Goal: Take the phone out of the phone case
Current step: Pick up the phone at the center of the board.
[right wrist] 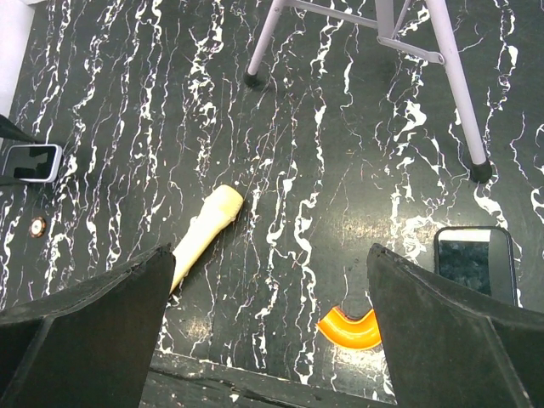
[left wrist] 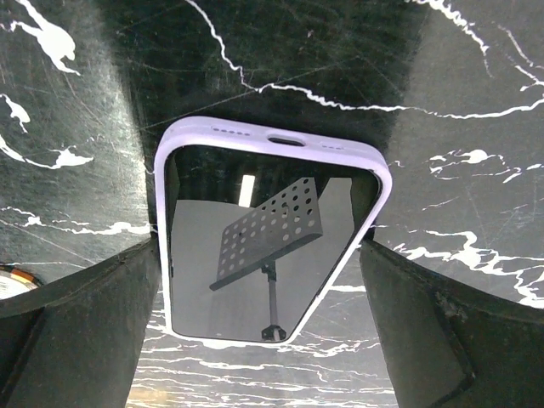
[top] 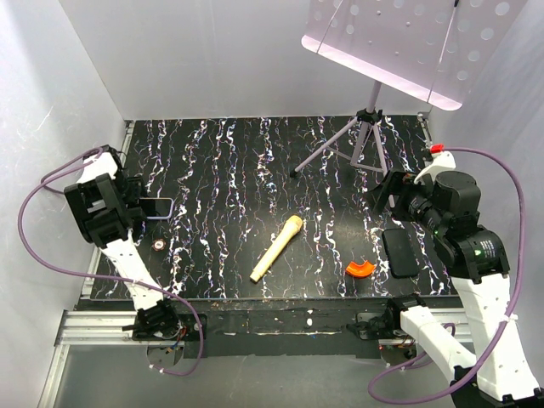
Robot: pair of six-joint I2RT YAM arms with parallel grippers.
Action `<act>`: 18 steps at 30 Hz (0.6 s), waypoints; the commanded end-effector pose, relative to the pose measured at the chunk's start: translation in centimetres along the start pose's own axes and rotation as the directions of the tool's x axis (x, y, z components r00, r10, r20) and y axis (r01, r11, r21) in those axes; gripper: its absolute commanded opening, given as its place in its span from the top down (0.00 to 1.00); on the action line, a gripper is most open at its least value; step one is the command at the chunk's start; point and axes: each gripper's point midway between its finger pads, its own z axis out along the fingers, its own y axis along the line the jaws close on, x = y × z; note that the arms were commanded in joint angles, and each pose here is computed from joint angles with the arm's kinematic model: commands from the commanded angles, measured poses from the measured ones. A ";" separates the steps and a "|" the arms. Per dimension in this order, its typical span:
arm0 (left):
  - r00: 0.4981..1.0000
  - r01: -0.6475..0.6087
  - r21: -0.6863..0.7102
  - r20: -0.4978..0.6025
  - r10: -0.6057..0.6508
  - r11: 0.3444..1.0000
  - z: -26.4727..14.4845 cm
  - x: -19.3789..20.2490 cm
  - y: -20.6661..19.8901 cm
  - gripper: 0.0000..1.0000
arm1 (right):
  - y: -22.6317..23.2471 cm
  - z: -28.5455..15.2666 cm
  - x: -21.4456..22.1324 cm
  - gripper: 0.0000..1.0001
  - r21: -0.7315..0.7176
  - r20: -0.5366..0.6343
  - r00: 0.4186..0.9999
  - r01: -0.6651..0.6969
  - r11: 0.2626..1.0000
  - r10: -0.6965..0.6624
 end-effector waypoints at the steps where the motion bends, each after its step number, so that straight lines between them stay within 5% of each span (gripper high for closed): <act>1: 0.999 0.016 -0.113 0.039 -0.011 0.993 0.9 0.1 2.2 0.00 | 0.5 0.5 -0.9 0.00 -0.023 0.031 1.000 -0.002 1.000 0.003; 14: 0.997 0.013 -0.142 0.073 -0.003 0.990 2.9 3.5 5.2 0.28 | -0.3 1.1 0.3 0.00 0.012 -0.013 1.000 -0.020 1.000 0.020; 18: 0.995 -0.033 -0.070 0.093 0.039 0.997 1.9 3.7 5.0 0.63 | -0.8 1.7 1.3 0.00 0.054 -0.066 0.996 -0.061 0.997 0.065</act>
